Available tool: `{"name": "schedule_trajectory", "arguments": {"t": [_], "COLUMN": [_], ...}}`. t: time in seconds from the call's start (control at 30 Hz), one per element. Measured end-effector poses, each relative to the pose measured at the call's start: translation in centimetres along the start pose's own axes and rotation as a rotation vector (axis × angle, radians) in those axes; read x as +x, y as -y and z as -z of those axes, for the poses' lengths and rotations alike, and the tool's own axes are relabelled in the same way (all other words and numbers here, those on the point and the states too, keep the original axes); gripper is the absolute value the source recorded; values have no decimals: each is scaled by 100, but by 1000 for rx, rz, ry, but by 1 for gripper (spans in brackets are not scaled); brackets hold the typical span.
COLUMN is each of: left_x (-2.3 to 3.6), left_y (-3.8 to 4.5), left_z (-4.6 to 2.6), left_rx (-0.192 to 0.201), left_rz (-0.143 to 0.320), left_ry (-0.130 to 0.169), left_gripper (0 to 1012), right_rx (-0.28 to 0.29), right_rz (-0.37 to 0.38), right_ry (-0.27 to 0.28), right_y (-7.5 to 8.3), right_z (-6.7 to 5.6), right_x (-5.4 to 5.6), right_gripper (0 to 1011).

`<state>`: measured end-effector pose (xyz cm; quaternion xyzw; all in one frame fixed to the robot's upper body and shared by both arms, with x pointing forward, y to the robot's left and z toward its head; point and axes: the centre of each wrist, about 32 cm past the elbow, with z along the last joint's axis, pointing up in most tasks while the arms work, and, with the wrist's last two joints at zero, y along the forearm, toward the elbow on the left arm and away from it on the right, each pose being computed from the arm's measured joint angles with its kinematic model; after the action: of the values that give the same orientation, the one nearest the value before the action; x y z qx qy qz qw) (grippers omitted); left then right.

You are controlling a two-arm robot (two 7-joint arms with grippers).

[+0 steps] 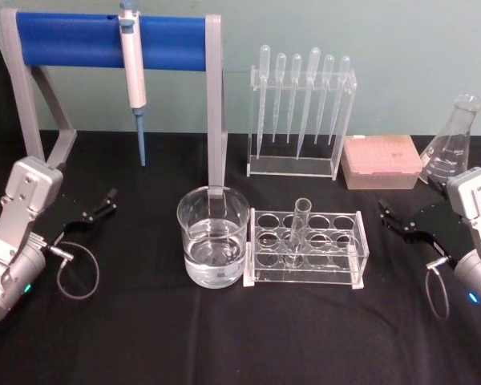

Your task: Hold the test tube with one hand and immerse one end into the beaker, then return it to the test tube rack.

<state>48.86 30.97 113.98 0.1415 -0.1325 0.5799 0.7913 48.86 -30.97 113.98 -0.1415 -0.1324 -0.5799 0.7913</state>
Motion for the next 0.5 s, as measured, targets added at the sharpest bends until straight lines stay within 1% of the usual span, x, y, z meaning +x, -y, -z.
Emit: {"name": "schedule_trajectory", "arguments": {"t": [0.5], "left_x": [0], "left_y": [0], "left_z": [0], "left_rx": [0], "left_rz": [0], "left_ry": [0], "left_gripper": [1000], "right_rx": [0], "right_rz": [0], "right_ry": [0], "right_y": [0], "right_z": [0], "right_x": [0], "right_gripper": [1002]}}
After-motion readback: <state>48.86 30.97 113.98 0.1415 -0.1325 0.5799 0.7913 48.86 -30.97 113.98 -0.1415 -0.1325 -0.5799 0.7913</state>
